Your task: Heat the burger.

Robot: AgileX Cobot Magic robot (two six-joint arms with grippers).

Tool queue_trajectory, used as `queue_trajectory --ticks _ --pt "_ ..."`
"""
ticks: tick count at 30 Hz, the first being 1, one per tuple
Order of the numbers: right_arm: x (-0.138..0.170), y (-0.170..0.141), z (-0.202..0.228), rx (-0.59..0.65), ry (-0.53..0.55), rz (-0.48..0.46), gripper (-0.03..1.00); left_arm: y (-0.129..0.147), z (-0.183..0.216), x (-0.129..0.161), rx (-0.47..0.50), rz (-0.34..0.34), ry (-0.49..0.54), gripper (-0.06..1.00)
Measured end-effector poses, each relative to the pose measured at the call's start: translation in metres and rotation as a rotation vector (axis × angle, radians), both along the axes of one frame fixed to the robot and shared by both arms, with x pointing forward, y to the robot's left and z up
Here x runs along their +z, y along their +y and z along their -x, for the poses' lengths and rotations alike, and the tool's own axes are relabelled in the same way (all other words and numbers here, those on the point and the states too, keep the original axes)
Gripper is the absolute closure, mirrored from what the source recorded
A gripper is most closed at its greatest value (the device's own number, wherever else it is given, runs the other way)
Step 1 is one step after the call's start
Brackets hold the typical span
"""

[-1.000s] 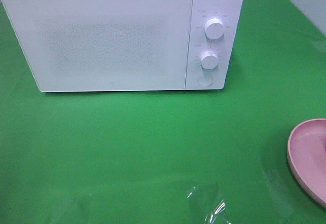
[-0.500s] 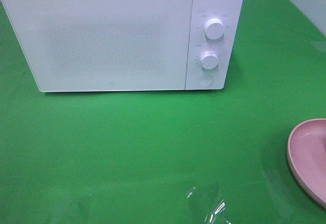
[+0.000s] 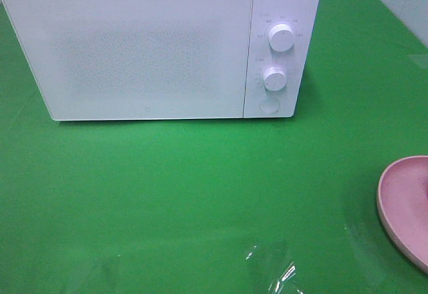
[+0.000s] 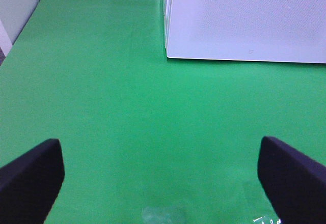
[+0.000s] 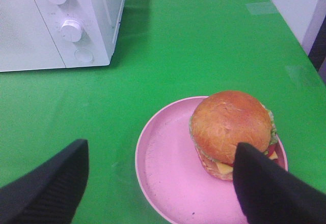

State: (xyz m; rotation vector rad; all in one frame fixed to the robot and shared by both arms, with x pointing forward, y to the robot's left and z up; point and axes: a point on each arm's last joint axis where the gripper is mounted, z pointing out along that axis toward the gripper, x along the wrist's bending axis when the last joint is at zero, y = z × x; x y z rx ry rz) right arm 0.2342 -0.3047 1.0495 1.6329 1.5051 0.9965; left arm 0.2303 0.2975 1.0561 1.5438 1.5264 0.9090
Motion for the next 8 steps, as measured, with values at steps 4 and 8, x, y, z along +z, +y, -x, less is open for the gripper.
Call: queue_trajectory --ticks 4,8 --pt "0.0000 0.0000 0.0000 0.000 0.000 0.000 0.22 0.0000 0.0000 0.0000 0.000 0.000 0.000 0.00" --pt "0.0000 0.0000 0.0000 0.000 0.000 0.000 0.22 0.0000 0.0000 0.0000 0.000 0.000 0.000 0.00"
